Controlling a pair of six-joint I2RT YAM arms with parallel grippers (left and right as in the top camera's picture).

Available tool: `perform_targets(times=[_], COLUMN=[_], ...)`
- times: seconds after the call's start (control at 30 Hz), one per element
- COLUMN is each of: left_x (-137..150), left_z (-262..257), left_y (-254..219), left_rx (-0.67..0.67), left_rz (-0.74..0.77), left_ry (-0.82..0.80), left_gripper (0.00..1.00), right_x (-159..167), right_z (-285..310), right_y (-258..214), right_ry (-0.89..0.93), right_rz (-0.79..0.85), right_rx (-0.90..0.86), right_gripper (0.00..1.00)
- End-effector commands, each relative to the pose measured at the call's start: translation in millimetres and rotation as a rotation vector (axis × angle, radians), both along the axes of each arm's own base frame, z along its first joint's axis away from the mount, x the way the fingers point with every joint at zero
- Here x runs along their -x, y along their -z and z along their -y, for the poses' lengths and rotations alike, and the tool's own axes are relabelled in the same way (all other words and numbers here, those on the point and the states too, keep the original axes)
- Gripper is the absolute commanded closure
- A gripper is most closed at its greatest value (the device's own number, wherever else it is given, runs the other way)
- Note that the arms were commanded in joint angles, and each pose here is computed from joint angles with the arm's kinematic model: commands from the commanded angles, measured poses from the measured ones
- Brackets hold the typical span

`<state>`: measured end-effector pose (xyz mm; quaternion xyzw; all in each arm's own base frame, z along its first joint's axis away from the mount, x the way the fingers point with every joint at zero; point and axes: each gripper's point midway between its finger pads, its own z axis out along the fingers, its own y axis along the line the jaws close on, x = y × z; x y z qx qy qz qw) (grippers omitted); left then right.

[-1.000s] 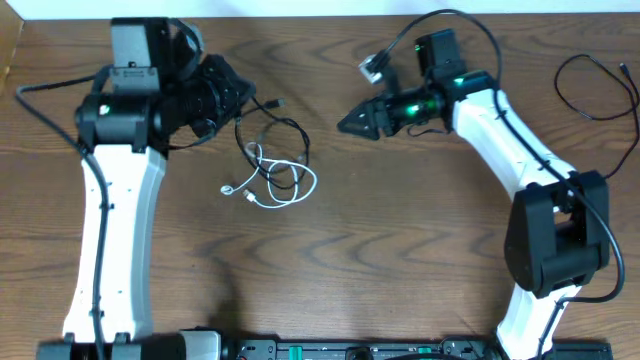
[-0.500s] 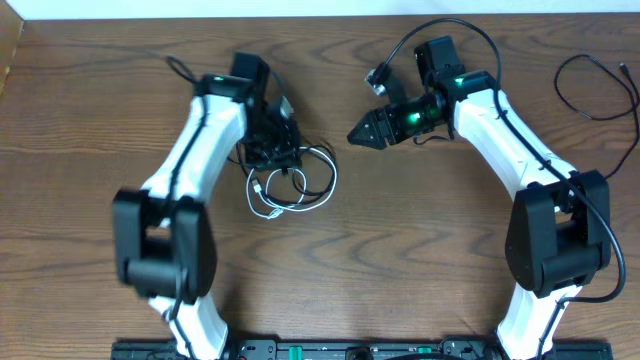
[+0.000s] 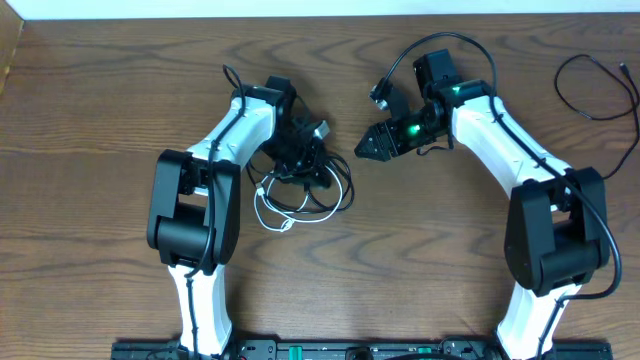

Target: Untangle cables

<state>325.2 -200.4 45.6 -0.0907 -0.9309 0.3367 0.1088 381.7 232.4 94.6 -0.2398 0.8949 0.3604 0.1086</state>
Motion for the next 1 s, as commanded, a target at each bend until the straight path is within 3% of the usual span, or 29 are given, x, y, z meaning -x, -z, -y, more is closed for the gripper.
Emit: perform_targets(times=[0.0,0.2,0.5,0.7,0.83,0.97], left_x=[-1,-24,-28,-22,-25,-28], left_z=[18,10,1,-1,-6,-9], left_y=[-25,-63,-89,-65,-36,-27], left_rx=[0.256,0.414,0.432,0.280,0.159,0.156], left_rz=[0.053,0.114,0.179,0.168,0.168,0.167], left_ry=[0.056,-0.013,-0.028,0.002,-0.027,-0.063], left_gripper=[0.93,0.93,0.93,0.93,0.93,0.93], right_x=[-3,-7,9,11,14,12], right_z=[4,4,-19,-52,-61,-58], right_y=[8,8,15,41,64,76], right_ry=[0.006,0.003,-0.039,0.039,0.058,0.069], right_rz=[-0.006,0.016,-0.003,-0.080,-0.111,-0.114], right_rx=[0.003,-0.002,-0.014,0.024,0.060,0.093], right_gripper=[0.41,0.41,0.45,0.58,0.60,0.60])
